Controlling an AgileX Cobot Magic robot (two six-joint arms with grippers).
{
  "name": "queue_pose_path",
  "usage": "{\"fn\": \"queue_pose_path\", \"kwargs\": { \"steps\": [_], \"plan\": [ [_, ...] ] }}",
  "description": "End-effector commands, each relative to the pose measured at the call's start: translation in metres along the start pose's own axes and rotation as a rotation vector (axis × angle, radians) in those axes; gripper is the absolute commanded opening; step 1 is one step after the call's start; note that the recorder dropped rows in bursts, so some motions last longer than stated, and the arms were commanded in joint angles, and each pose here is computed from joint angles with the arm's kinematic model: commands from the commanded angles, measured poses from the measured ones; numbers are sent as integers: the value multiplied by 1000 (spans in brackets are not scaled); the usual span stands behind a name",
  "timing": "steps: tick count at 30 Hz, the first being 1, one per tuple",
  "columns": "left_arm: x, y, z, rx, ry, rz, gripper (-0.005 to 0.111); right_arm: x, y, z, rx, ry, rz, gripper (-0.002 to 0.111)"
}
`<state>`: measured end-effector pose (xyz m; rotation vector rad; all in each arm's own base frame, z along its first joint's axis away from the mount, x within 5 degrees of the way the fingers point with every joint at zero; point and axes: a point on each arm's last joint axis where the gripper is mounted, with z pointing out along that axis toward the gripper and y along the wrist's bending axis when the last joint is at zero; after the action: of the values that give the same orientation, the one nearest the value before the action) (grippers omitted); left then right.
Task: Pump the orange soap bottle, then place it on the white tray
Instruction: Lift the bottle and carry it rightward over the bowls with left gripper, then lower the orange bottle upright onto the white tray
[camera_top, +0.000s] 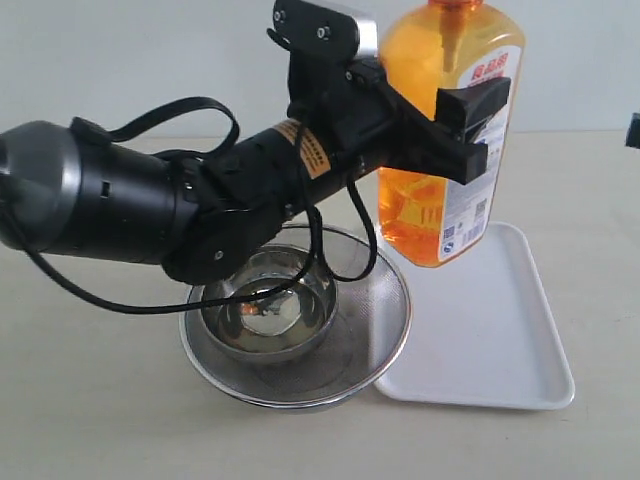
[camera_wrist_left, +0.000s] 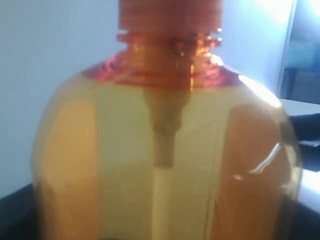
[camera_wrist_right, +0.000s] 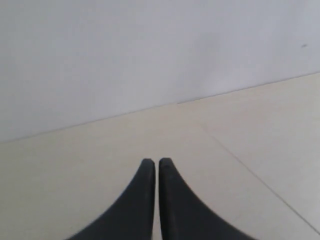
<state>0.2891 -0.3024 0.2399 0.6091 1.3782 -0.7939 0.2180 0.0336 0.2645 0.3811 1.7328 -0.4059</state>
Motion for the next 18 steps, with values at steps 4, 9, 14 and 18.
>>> {"fn": "queue_pose_path", "kwargs": {
  "steps": [4,9,14,18],
  "plan": [
    [3,-5,28,64,-102,-55,5,-13,-17,-2,180,-113,14,0],
    [26,-12,43,116,-58,-51,5,-12,-16,-2,171,-108,14,0],
    [48,-20,49,148,-14,-18,5,-12,-16,-2,171,-108,14,0],
    [61,-19,49,152,14,-4,5,-12,-16,-2,173,-109,14,0]
  ]
}}
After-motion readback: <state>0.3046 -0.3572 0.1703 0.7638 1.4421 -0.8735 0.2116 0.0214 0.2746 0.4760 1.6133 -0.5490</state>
